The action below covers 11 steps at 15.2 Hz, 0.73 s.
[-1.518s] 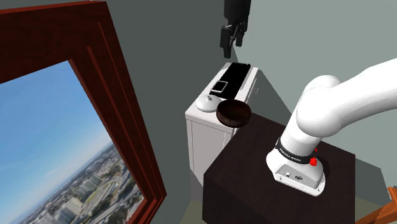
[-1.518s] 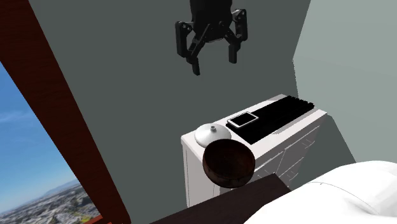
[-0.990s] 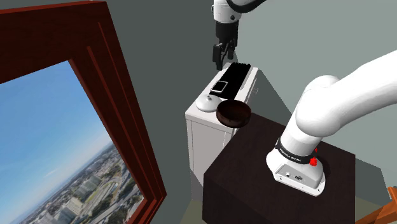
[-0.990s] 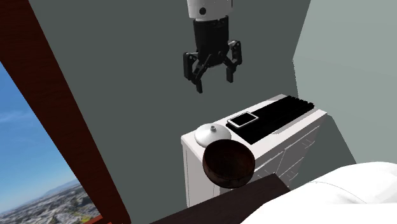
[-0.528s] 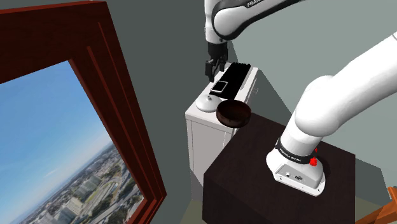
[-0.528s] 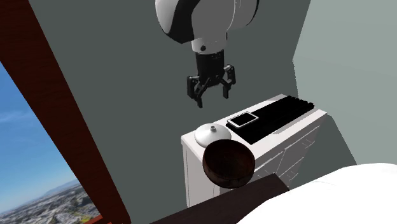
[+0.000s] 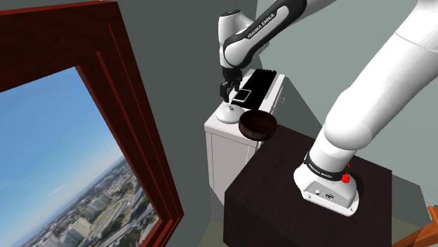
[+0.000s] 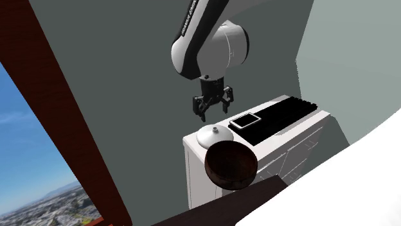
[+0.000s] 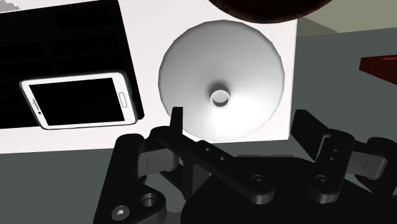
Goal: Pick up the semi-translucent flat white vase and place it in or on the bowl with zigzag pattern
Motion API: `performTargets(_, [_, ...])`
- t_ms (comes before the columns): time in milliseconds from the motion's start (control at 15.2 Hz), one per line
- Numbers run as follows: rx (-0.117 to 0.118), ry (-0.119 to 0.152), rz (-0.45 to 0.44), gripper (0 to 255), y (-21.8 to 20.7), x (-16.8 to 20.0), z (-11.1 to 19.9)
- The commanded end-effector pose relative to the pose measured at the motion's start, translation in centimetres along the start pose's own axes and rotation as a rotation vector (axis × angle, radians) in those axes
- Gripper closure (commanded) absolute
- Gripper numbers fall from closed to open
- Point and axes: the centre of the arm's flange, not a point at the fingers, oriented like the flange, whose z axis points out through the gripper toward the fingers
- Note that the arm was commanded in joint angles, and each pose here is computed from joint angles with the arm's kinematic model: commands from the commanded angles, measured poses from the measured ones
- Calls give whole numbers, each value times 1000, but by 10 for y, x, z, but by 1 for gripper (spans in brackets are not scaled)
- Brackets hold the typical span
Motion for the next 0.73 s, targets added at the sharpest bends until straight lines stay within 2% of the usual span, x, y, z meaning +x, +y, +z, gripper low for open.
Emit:
performTargets(0, [2, 1, 0, 0, 3, 12, 24])
performTargets(462, [2, 1, 0, 0, 3, 12, 61])
performTargets(660, [2, 1, 0, 0, 3, 12, 64])
